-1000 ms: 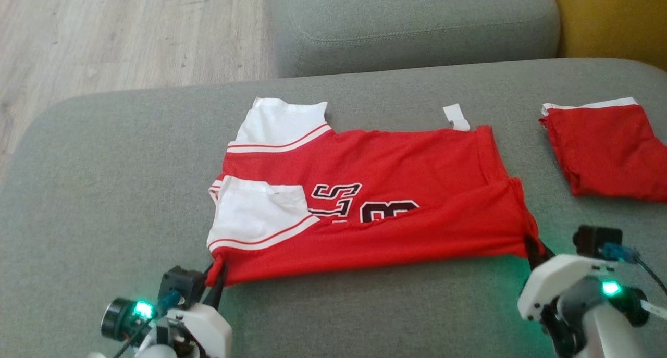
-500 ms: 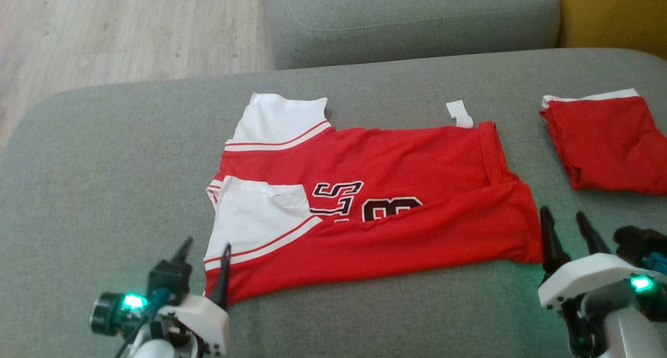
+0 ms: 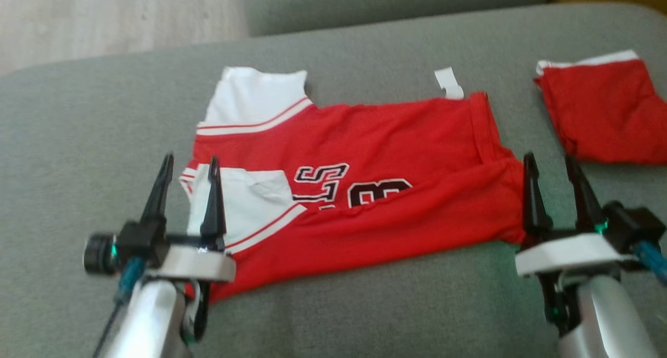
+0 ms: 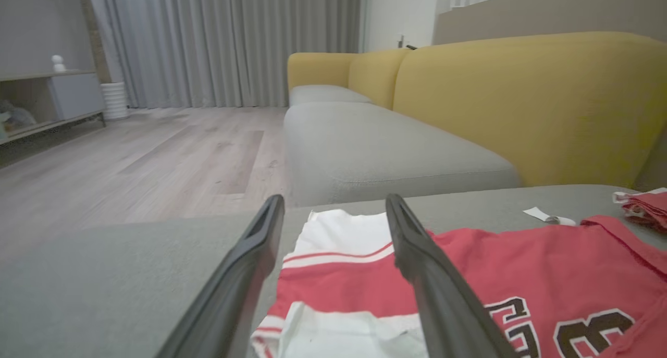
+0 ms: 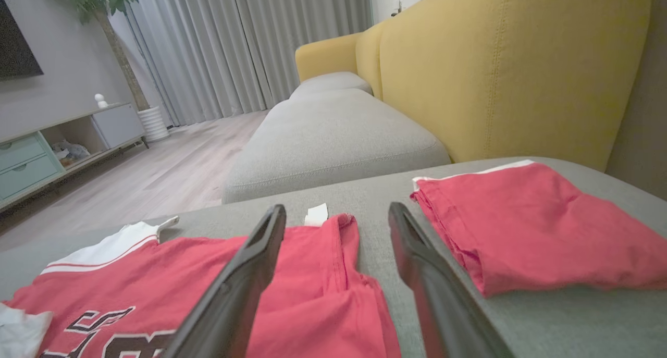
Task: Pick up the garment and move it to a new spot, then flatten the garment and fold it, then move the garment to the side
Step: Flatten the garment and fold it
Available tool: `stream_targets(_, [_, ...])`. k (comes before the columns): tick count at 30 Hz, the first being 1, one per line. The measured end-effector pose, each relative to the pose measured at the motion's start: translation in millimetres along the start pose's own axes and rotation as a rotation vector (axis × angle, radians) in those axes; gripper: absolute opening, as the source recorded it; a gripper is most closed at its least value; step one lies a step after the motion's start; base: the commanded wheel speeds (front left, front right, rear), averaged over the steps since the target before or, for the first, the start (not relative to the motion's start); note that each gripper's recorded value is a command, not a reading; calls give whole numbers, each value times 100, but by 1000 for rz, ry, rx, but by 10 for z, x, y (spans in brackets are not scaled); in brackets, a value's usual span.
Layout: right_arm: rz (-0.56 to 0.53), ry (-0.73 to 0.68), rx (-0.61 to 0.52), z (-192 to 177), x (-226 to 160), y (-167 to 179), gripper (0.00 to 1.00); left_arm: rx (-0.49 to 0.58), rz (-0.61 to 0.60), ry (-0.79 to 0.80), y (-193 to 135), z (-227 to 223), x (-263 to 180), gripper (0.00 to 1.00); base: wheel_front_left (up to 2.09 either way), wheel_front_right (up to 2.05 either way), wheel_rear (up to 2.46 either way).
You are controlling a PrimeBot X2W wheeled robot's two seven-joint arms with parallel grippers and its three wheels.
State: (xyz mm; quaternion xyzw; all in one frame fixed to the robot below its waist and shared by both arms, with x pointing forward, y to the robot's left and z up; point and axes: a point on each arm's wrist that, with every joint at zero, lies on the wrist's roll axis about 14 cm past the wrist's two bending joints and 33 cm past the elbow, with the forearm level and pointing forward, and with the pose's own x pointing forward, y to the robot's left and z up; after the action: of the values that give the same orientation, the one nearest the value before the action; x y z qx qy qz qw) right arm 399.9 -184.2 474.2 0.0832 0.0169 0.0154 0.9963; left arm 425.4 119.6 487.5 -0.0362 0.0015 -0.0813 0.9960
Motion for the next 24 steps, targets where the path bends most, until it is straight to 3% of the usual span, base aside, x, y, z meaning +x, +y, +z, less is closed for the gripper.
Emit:
stream_targets(8, [-33, -40, 40, 44, 299, -133, 100, 195, -213, 122, -32, -57, 875, 100, 0, 0, 0])
stream_targets(14, [-38, 4, 43, -123, 379, -179, 100, 277, -232, 419, 190, -457, 1430, 100, 0, 0, 0])
stream_targets(19, [-69, -5, 33, -103, 406, -314, 100, 283, -240, 615, 270, -873, 1599, 100, 0, 0, 0])
stream_targets(24, [-110, 5, 29, -134, 360, -461, 100, 196, -254, 708, 217, -1149, 1711, 100, 0, 0, 0])
